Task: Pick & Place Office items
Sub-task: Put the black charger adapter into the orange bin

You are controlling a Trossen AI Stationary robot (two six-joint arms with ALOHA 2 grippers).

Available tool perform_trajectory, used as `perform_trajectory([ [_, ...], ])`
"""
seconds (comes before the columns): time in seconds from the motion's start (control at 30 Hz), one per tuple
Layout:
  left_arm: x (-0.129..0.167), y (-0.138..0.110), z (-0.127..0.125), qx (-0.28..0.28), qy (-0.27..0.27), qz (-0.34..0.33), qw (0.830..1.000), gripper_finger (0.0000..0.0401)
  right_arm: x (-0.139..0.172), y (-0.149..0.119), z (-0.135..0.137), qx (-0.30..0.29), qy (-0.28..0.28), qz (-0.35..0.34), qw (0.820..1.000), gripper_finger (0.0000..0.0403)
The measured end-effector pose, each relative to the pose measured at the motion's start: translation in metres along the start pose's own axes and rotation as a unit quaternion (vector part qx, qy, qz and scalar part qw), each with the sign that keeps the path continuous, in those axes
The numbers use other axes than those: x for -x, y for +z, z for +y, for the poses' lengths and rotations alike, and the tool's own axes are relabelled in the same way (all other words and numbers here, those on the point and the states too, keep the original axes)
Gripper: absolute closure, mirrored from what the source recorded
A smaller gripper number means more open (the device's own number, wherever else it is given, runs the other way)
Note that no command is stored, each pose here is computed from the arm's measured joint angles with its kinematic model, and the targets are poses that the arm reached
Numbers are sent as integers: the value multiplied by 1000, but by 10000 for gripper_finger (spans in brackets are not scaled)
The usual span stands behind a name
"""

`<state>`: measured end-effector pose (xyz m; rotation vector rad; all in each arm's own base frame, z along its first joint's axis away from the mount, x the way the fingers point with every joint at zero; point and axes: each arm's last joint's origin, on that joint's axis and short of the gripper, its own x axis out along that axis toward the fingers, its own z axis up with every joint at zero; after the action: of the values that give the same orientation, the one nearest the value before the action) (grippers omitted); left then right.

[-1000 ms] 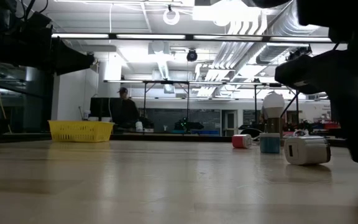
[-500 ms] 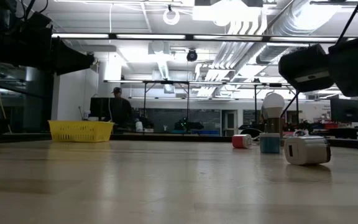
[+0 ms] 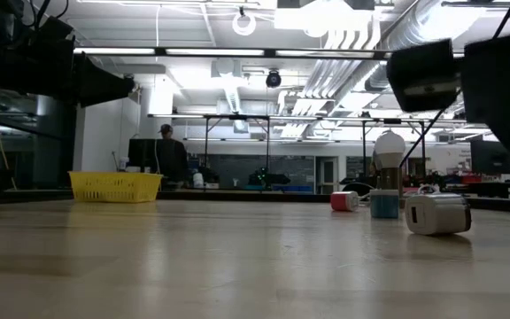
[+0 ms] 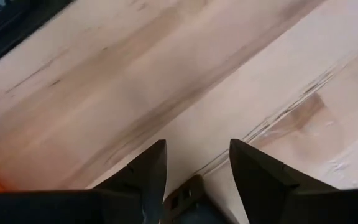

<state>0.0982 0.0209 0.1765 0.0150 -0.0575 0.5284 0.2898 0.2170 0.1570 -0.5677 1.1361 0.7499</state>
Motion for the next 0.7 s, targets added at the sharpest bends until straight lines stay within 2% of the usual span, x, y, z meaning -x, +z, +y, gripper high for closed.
perform_trajectory([
  [0.5,0,0,0,0,0,0,1000,158,29,5,25,135,1,-21,991,240],
  [0.7,0,0,0,0,0,0,1000,158,29,3,33,162,13,-9,987,240],
])
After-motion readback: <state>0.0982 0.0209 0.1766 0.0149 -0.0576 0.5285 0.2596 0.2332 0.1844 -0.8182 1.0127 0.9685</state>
